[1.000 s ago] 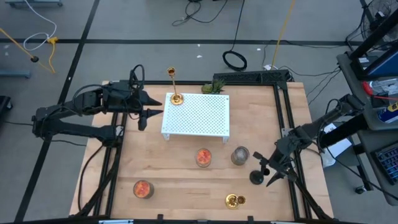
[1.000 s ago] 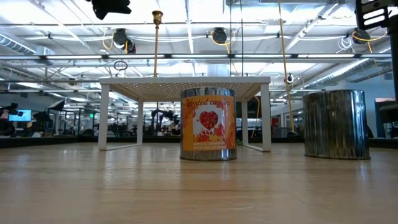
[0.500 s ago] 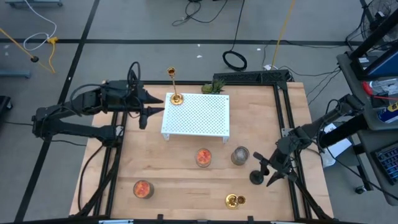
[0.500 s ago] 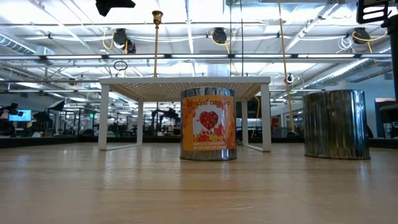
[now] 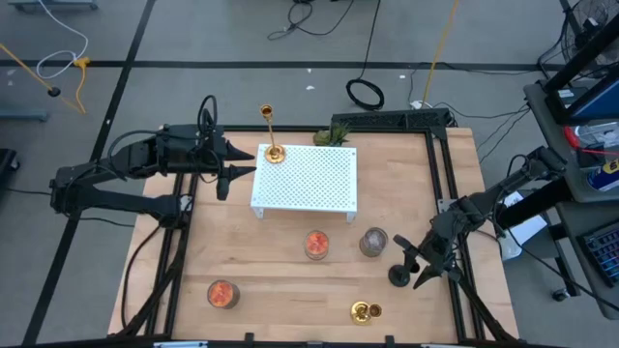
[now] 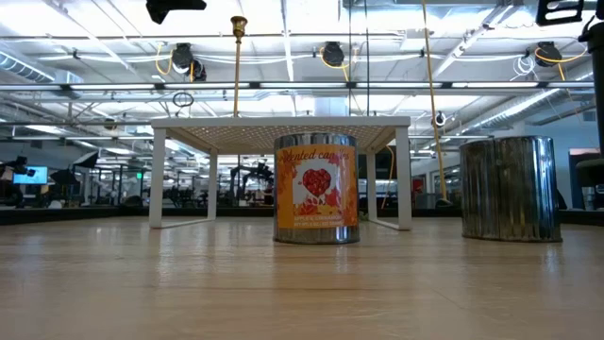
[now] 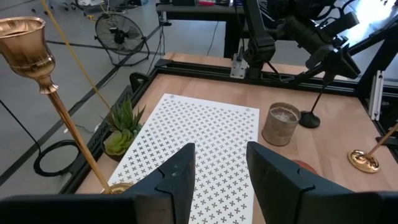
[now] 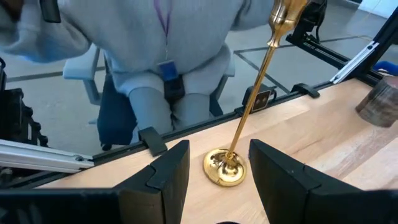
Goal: Pick & Place candle stick holders
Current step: Put the small black candle holder on the shelf
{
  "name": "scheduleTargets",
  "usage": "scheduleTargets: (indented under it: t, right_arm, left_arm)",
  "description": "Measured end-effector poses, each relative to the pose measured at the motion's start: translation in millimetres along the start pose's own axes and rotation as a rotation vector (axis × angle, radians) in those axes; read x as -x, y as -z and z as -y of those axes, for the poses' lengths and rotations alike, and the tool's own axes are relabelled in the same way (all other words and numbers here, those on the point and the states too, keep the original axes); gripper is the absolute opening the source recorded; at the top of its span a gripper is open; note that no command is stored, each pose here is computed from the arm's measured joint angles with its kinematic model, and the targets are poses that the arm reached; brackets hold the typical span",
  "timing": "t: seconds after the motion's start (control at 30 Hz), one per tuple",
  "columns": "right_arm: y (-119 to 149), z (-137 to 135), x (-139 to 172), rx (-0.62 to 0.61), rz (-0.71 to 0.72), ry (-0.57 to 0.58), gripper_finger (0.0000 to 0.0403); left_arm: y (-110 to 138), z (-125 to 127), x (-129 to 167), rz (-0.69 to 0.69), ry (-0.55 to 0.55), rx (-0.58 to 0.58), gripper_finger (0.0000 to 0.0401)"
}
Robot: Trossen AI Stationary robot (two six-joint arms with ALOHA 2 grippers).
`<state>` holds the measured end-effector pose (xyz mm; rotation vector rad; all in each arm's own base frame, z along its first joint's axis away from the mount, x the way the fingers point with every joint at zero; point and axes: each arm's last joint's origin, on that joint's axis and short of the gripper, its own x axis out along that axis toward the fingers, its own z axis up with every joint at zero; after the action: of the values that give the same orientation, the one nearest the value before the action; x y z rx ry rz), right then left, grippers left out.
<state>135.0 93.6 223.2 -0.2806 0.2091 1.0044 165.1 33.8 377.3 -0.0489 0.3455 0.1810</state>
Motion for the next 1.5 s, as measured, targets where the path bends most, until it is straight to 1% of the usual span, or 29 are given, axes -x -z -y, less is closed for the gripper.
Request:
scheduleTargets:
  t: [0.17, 0.3, 0.4, 0.7, 0.8, 1.0, 1.2, 1.3, 1.37, 1.43, 1.5]
  right_arm:
    - [-1, -1, 2, -0.004, 0.006, 0.002, 0.0167]
    - [5, -1, 2, -0.041, -0.055, 0.025, 0.0167]
    - [12, -1, 1, -0.039, -0.078, 0.056, 0.0167]
    - [33, -7, -1, -0.097, -0.122, 0.045, 0.0161]
    - [34, -7, -2, -0.108, -0.095, 0.054, 0.0142]
    - [30, -5, -2, -0.125, -0.057, 0.064, 0.008]
    - [25, -4, -2, -0.16, -0.002, 0.078, 0.008]
    - [15, -1, -2, -0.198, 0.098, 0.099, 0.008]
    - [9, 1, -1, -0.258, 0.166, 0.131, 0.0081]
    - [5, 3, 0, -0.302, 0.209, 0.145, 0.0082]
    - [2, 3, 1, -0.314, 0.238, 0.146, 0.0083]
  left_arm:
    - [0, 0, 0, 0.0, 0.0, 0.0, 0.0152]
    - [0, 0, 0, 0.0, 0.0, 0.0, 0.0152]
    - [0, 0, 0, 0.0, 0.0, 0.0, 0.0152]
    - [0, 0, 0, -0.001, 0.0, -0.006, 0.0152]
    - [0, 0, 0, -0.001, 0.0, -0.007, 0.0152]
    - [0, 0, 0, -0.001, 0.0, -0.006, 0.0152]
    - [0, 0, 0, -0.001, 0.0, -0.005, 0.0152]
    - [0, 0, 0, -0.004, 0.0, -0.004, 0.0152]
    - [1, 0, 0, -0.006, 0.0, -0.003, 0.0152]
    - [1, 0, 0, -0.007, 0.0, -0.003, 0.0152]
    - [1, 0, 0, -0.007, 0.0, -0.003, 0.0152]
